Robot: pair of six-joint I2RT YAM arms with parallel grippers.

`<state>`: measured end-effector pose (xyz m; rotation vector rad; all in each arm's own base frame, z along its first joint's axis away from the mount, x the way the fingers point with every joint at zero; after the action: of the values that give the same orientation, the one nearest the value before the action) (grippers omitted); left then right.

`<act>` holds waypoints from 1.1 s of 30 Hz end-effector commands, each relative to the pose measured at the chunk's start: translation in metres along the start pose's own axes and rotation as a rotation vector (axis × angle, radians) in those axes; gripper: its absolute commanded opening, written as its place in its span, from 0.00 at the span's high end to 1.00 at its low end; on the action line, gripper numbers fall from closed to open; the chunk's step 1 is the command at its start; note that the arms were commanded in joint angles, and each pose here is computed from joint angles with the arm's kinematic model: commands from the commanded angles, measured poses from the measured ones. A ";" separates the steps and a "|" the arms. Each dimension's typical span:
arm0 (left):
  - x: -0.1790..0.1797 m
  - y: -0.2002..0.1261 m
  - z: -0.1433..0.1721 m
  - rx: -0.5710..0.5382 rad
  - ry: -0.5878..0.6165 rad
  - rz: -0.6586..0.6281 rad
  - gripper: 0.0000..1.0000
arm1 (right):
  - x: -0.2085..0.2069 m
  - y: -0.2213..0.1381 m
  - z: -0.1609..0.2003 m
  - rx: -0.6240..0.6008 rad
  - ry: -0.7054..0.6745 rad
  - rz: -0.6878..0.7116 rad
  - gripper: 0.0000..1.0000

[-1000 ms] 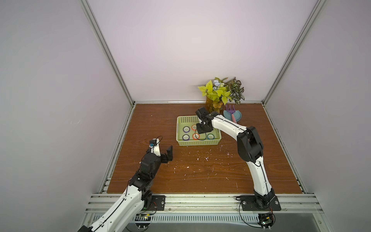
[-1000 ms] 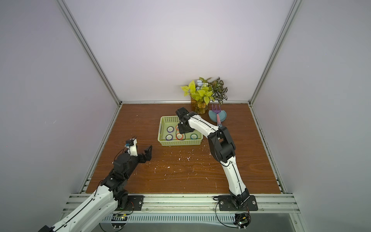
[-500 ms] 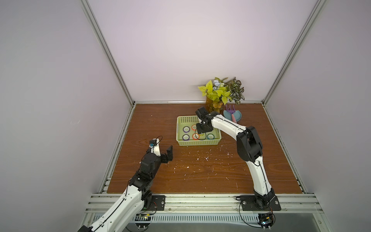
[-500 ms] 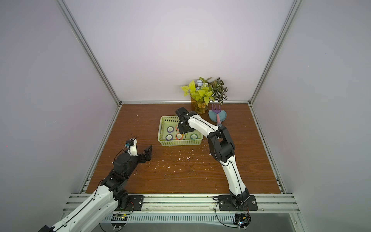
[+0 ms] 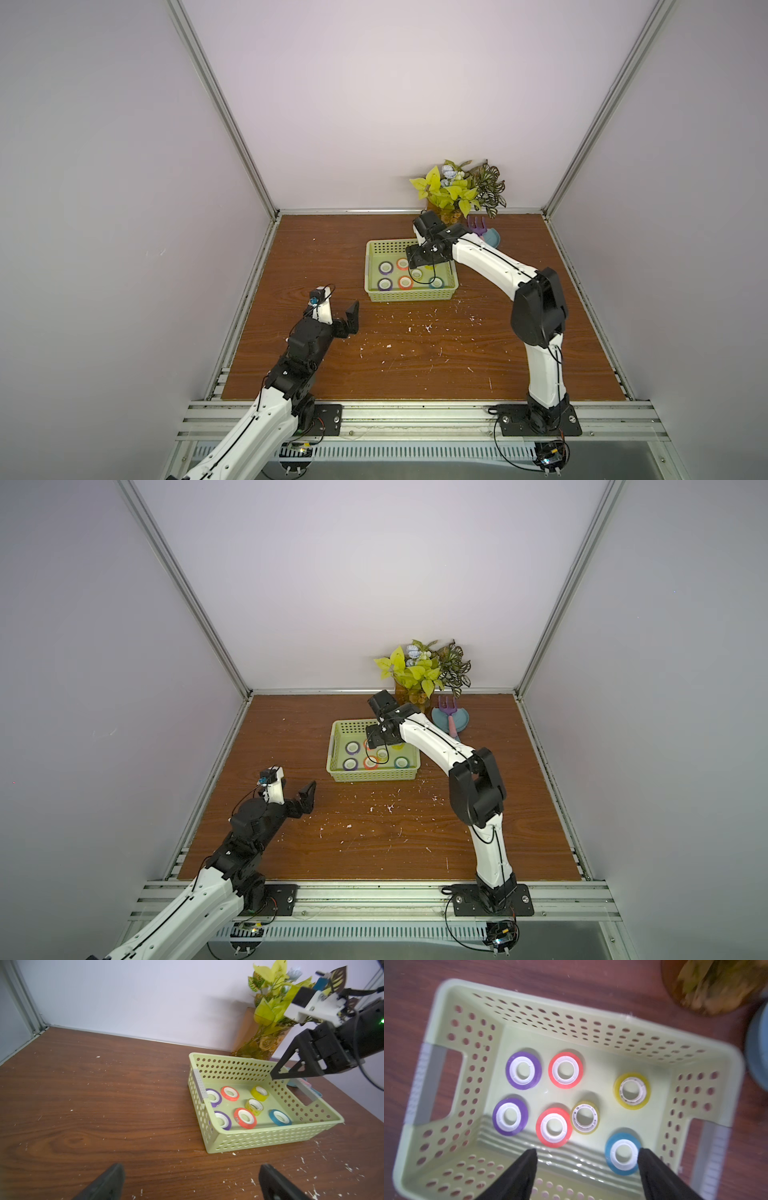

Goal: Put the transparent tape into the storage box
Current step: Place the tape in the storage box, then reset both arms

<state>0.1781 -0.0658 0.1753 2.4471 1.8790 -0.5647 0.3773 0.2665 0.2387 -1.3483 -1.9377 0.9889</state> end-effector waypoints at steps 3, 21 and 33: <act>-0.004 -0.010 -0.005 -0.069 0.049 0.071 0.00 | -0.023 -0.063 -0.003 -0.252 0.043 0.040 0.01; -0.005 -0.018 -0.071 -0.317 0.047 -0.106 0.00 | -0.104 -0.151 0.144 -0.889 0.110 0.282 0.01; 0.014 0.009 -0.070 -0.235 0.152 -0.353 0.00 | -0.134 -0.093 0.165 -0.647 0.132 0.304 0.01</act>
<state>0.2036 -0.0496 0.2299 2.1747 2.1915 -0.2195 0.2379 0.0864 0.2269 -2.0773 -2.1005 0.3893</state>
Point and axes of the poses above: each gripper's point midway between its finger pads, its own y axis out along the fingers, its own x axis along the line the jaws close on, z = x × y, the point moved 9 cm from there along -y, back along the fingers, and after that the axes turned 3 degrees about -y, right-handed, at the moved point
